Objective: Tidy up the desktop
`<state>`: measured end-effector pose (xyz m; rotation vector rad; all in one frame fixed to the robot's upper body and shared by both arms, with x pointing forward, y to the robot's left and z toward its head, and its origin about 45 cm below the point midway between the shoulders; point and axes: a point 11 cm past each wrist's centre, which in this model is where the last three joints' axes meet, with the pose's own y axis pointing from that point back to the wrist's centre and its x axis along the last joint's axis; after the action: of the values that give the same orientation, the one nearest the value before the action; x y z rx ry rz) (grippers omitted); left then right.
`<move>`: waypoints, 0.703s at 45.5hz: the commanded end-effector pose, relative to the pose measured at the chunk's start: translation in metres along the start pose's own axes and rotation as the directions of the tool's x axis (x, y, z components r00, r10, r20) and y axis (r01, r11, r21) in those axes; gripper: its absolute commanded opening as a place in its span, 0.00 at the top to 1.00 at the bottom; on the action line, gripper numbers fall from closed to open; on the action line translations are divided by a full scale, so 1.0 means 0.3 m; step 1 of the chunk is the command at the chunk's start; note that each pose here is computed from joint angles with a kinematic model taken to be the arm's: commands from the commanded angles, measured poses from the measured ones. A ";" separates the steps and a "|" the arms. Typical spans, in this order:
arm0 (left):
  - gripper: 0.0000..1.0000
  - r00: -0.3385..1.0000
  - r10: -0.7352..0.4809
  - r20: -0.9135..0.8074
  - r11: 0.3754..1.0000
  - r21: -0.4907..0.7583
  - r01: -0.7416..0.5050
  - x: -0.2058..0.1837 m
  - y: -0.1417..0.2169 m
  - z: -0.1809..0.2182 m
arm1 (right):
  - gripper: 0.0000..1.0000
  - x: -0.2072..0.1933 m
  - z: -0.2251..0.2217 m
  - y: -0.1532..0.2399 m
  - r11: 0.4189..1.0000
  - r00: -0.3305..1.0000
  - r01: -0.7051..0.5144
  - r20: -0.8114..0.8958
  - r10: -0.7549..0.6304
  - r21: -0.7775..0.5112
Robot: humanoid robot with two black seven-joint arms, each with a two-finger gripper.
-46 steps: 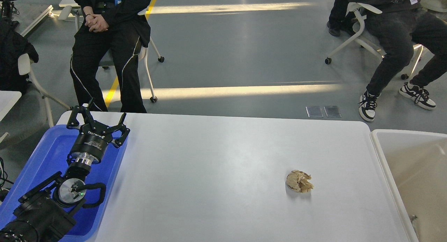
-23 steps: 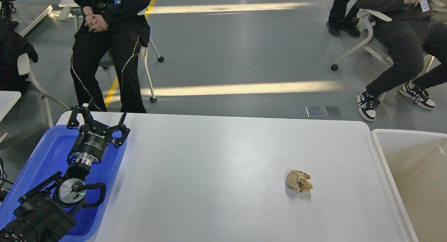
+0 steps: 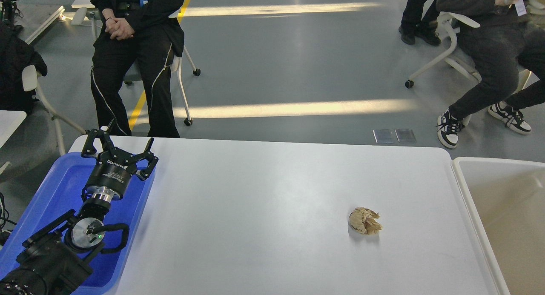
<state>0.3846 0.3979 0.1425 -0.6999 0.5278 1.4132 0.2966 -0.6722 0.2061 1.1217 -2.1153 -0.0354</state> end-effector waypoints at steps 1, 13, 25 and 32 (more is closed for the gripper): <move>0.00 1.000 0.000 -0.001 1.000 -0.001 0.000 -0.001 0.000 0.000 | 0.00 -0.123 -0.313 0.087 0.907 0.892 0.267 0.272 -0.360 0.325; 0.00 1.000 0.001 -0.001 1.000 -0.001 -0.001 0.001 0.000 0.001 | 0.00 -0.260 -0.407 0.158 0.822 0.737 0.302 0.428 -0.523 0.484; 0.00 1.000 -0.001 0.000 1.000 0.000 0.001 -0.001 0.000 0.000 | 0.00 -0.529 -0.503 0.280 0.695 0.537 0.379 0.466 -0.703 0.611; 0.00 1.000 -0.002 -0.001 1.000 0.000 0.002 -0.001 0.000 0.000 | 0.00 -0.648 -0.466 0.314 0.696 0.518 0.367 0.486 -0.704 0.617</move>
<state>0.3847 0.3979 0.1425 -0.7015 0.5283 1.4132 0.3815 -0.4876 0.2403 2.2178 -2.3327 -0.2988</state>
